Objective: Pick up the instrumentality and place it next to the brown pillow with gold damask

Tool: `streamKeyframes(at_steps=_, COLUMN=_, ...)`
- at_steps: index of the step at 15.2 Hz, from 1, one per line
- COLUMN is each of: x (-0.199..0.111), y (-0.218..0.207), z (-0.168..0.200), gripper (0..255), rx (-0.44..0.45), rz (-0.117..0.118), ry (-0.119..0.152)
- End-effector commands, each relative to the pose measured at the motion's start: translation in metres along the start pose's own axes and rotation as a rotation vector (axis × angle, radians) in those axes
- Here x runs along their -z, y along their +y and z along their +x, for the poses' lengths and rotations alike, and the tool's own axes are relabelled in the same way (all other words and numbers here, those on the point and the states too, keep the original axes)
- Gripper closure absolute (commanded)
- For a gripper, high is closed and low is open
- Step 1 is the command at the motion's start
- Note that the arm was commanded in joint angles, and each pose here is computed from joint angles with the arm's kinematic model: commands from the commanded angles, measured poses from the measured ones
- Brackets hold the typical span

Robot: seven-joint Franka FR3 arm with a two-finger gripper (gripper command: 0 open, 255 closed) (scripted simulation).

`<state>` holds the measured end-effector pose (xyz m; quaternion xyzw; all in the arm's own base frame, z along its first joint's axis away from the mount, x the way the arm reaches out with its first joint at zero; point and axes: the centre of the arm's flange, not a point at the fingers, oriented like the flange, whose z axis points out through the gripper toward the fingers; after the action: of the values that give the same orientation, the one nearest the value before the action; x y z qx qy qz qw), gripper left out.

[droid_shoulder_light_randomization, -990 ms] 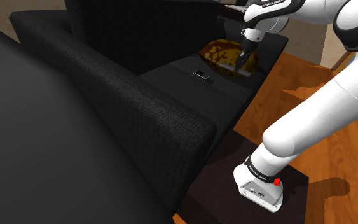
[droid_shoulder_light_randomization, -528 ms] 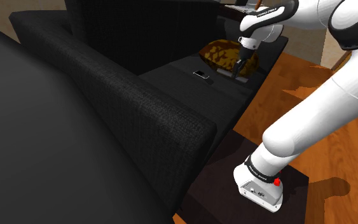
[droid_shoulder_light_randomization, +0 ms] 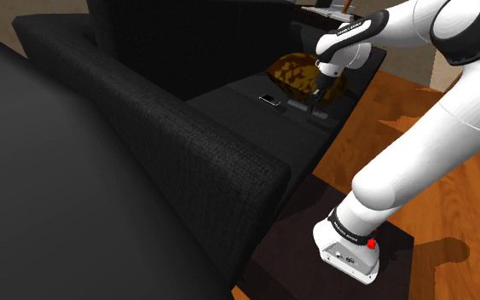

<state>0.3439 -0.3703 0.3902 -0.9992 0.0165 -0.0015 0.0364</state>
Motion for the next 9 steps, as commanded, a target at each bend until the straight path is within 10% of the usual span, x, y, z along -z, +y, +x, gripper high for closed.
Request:
streamKeyframes(at_steps=1, x=-0.010, y=0.001, z=0.001, gripper=255, rx=0.000, rz=0.000, ry=0.001)
streamKeyframes(at_steps=9, x=-0.052, y=0.004, z=0.001, gripper=255, rx=0.000, rz=0.000, ry=0.001)
